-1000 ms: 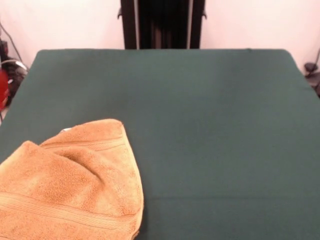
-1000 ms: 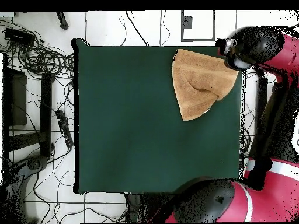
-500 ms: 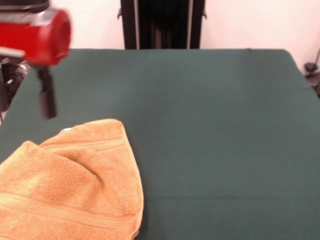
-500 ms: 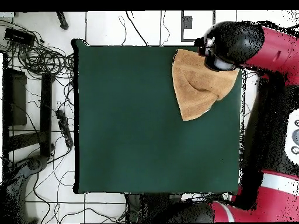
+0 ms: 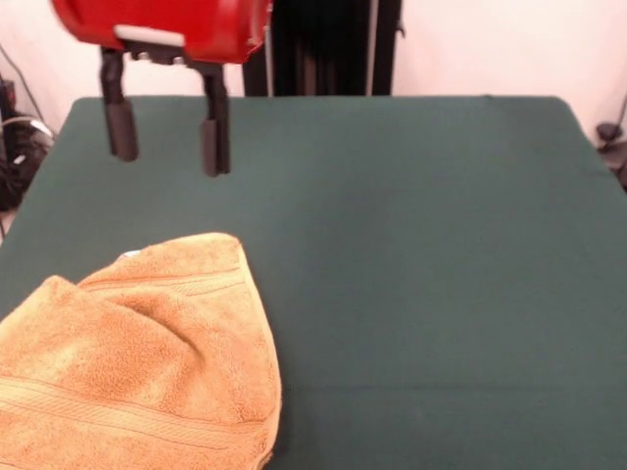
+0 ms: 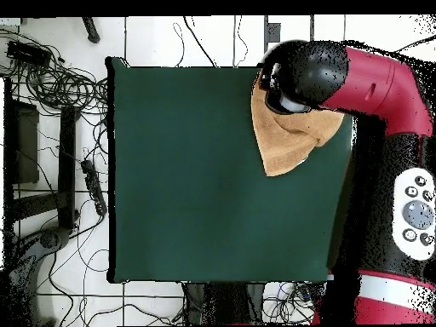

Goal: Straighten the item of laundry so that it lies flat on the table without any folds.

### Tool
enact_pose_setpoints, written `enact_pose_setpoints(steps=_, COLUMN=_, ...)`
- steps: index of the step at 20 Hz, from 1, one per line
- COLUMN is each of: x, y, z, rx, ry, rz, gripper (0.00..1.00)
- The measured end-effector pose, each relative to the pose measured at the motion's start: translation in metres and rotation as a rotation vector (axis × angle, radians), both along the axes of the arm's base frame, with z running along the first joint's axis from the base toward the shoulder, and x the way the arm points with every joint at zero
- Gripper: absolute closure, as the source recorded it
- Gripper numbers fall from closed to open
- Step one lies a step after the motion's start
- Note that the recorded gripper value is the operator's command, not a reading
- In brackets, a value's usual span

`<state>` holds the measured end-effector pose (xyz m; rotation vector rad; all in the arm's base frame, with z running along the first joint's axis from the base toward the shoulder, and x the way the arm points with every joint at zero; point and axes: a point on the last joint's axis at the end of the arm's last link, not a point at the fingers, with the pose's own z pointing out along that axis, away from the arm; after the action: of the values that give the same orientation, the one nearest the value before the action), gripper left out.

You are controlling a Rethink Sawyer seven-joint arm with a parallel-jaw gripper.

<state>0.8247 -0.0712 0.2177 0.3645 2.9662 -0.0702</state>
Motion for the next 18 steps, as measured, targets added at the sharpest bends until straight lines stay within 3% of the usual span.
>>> enact_pose_setpoints(steps=6, x=-0.006, y=0.011, z=-0.011, rx=-0.001, ry=-0.035, rz=-0.047, gripper=0.0)
enact_pose_setpoints(steps=11, x=-0.006, y=0.013, z=-0.023, rx=-0.004, ry=-0.082, rz=-0.05, gripper=0.0)
enact_pose_setpoints(steps=18, x=-0.005, y=0.01, z=-0.066, rx=-0.021, ry=-0.171, rz=-0.047, gripper=0.0)
